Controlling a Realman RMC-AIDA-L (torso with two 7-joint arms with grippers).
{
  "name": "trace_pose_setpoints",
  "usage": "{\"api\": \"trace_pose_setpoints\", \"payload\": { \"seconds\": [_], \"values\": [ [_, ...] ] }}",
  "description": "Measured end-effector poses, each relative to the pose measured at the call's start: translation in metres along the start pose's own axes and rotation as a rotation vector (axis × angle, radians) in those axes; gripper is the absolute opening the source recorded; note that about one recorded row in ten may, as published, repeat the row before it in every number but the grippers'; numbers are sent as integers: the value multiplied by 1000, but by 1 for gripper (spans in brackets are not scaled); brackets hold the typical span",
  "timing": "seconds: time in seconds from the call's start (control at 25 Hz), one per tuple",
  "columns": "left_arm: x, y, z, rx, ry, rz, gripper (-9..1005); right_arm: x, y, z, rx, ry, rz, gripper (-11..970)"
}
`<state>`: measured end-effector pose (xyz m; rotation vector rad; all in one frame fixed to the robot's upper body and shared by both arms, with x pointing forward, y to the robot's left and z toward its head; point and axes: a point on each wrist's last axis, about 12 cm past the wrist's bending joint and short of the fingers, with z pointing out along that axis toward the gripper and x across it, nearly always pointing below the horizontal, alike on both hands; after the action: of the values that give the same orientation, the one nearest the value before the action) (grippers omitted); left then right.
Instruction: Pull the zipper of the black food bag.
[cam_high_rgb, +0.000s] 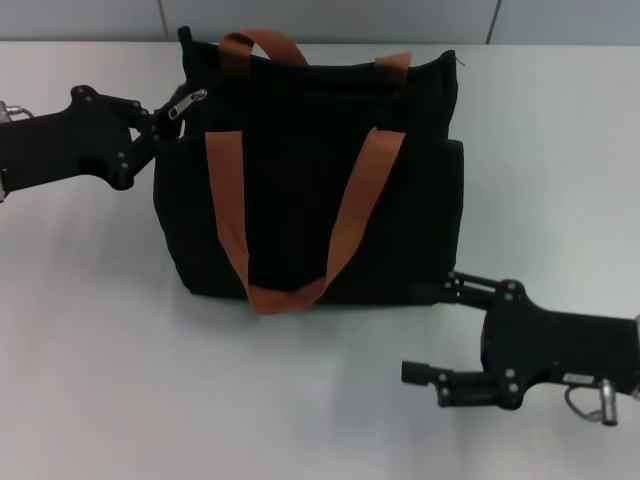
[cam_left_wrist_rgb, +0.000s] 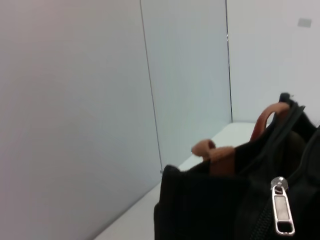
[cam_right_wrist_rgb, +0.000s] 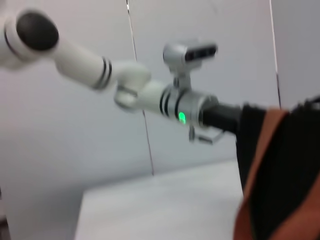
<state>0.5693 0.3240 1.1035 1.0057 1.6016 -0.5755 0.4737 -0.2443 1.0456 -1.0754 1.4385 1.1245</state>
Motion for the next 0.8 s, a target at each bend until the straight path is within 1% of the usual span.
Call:
{"api": "trace_pose_setpoints", "payload": {
  "seconds": [0.04, 0.08, 0.12, 0.24, 0.28, 0.32, 0.44, 0.52, 0.64, 0.76, 0.8],
  "values": [
    [0, 0, 0, 0, 0, 0, 64, 0, 0, 0, 0, 0, 0, 826],
    [-1, -2, -2, -1, -16, 6, 43, -8, 0, 0, -15, -51, 32, 826],
    [-1, -3, -4, -4, -27, 11, 22, -8, 0, 0, -15, -51, 32, 827],
    [0, -7, -9, -26, -72, 29, 22, -24, -5, 0, -38, -129, 108, 827],
    [0, -7, -10, -35, -84, 34, 22, -36, -12, 2, -49, -163, 181, 827],
    [0, -8, -11, -42, -93, 38, 22, -36, -12, 2, -49, -163, 181, 827],
    [2, -13, -12, -59, -115, 54, 22, -55, -27, 9, -80, -183, 306, 827],
    [3, -15, -11, -62, -122, 64, 22, -67, -36, 15, -105, -181, 369, 827],
    [4, -19, -10, -77, -140, 75, 22, -88, -50, 30, -143, -170, 424, 827],
    [4, -20, -10, -92, -159, 80, 23, -109, -66, 46, -152, -130, 470, 827],
    [4, -20, -10, -93, -162, 80, 23, -123, -76, 56, -146, -102, 500, 827]
  ]
}}
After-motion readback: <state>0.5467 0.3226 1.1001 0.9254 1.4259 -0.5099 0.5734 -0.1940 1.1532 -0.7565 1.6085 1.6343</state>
